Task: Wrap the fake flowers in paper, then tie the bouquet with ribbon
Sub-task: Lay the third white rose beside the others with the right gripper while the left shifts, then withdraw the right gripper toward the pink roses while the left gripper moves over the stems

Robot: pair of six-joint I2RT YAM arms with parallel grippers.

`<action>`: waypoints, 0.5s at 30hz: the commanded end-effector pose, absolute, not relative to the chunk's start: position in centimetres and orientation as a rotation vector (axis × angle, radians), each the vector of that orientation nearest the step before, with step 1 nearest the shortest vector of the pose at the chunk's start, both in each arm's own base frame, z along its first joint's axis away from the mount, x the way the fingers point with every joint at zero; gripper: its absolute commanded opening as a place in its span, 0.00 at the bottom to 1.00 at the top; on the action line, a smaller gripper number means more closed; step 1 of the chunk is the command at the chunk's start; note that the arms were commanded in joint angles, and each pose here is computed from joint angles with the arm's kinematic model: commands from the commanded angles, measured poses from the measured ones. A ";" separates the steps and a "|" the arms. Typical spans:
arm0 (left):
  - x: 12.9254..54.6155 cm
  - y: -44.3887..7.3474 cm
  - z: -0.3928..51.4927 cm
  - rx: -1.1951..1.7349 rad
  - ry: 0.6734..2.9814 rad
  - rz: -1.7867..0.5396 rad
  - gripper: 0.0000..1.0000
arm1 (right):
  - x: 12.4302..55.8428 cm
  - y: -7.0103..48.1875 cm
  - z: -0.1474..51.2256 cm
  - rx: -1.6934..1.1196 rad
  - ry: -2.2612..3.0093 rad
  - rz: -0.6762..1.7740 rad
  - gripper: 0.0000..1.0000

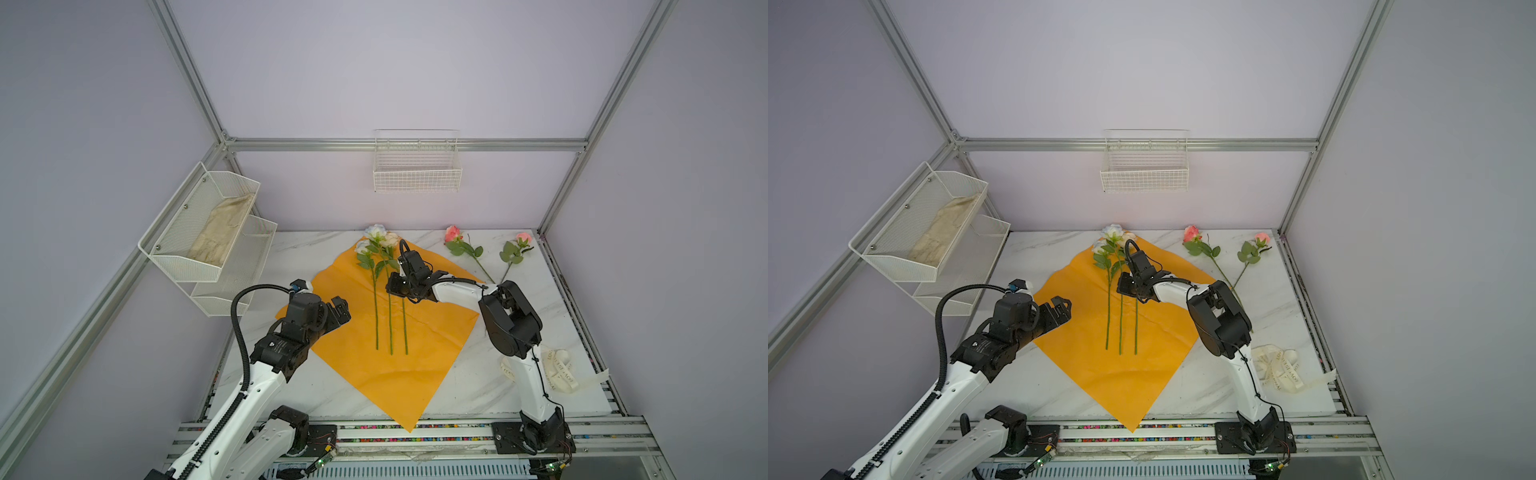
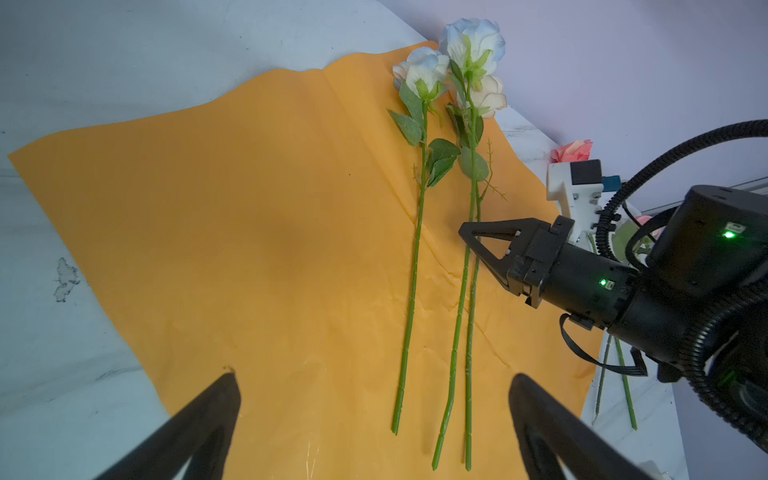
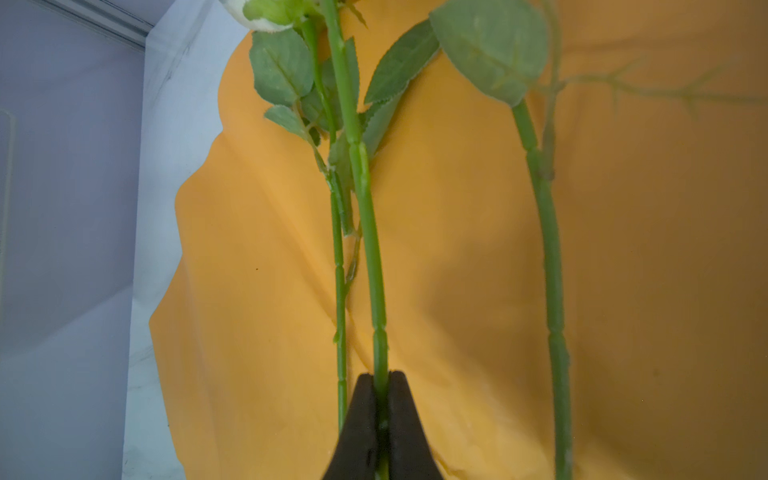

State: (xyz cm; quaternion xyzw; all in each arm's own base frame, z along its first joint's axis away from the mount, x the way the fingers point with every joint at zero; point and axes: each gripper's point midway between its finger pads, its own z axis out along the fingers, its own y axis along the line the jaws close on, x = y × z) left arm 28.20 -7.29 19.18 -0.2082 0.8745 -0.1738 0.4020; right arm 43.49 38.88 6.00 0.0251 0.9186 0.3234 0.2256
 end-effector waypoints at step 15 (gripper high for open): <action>31.3 -17.3 17.8 -0.215 2.309 -0.933 1.00 | 45.4 23.6 13.2 0.210 2.387 0.721 0.37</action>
